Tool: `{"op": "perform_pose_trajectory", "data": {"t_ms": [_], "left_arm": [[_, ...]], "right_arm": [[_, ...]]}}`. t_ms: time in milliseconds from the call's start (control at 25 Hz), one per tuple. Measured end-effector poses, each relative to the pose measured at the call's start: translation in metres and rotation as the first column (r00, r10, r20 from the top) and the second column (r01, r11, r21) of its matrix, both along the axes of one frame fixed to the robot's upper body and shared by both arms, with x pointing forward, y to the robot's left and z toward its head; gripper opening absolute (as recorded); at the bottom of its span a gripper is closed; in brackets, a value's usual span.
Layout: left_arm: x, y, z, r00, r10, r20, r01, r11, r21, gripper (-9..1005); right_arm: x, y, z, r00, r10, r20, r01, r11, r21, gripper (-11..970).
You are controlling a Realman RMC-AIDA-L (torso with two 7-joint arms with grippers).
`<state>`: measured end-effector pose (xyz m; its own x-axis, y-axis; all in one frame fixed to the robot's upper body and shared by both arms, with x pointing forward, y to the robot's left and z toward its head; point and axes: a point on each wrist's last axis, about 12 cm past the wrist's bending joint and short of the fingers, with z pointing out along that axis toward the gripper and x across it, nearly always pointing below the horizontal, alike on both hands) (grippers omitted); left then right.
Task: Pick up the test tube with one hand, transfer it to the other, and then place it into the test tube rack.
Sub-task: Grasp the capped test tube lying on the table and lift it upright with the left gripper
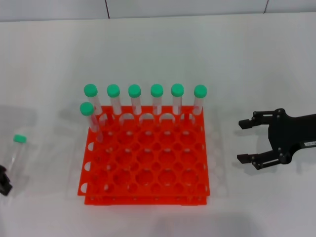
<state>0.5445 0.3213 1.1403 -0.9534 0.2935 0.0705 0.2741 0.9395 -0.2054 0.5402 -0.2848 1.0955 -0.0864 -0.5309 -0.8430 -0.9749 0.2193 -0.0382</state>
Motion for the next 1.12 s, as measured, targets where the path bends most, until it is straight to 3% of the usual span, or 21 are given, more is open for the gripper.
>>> {"op": "perform_pose_trajectory", "data": {"t_ms": [280, 520, 880, 920, 1120], "left_arm": [[-0.001, 0.027, 0.022, 0.979, 0.076, 0.191, -0.078, 0.997, 0.001, 183], [0.004, 0.029, 0.029, 0.949, 0.038, 0.312, -0.047, 0.999, 0.021, 183], [0.016, 0.011, 0.039, 0.837, -0.081, 0.542, 0.088, 0.996, 0.012, 182], [0.019, 0.008, 0.041, 0.808, -0.100, 0.581, 0.119, 0.993, 0.006, 182], [0.024, 0.004, 0.047, 0.760, -0.138, 0.635, 0.170, 0.985, 0.010, 183]], "right_arm": [[0.005, 0.001, 0.006, 1.000, -0.008, 0.018, 0.007, 1.000, 0.014, 839], [0.007, -0.001, 0.012, 0.999, -0.027, 0.040, 0.027, 0.999, 0.025, 839], [0.012, -0.003, 0.016, 0.995, -0.086, 0.048, 0.083, 0.995, 0.061, 839], [0.012, -0.004, 0.016, 0.994, -0.093, 0.050, 0.089, 0.994, 0.070, 839], [0.016, -0.007, 0.020, 0.987, -0.153, 0.051, 0.148, 0.986, 0.079, 840]]}}
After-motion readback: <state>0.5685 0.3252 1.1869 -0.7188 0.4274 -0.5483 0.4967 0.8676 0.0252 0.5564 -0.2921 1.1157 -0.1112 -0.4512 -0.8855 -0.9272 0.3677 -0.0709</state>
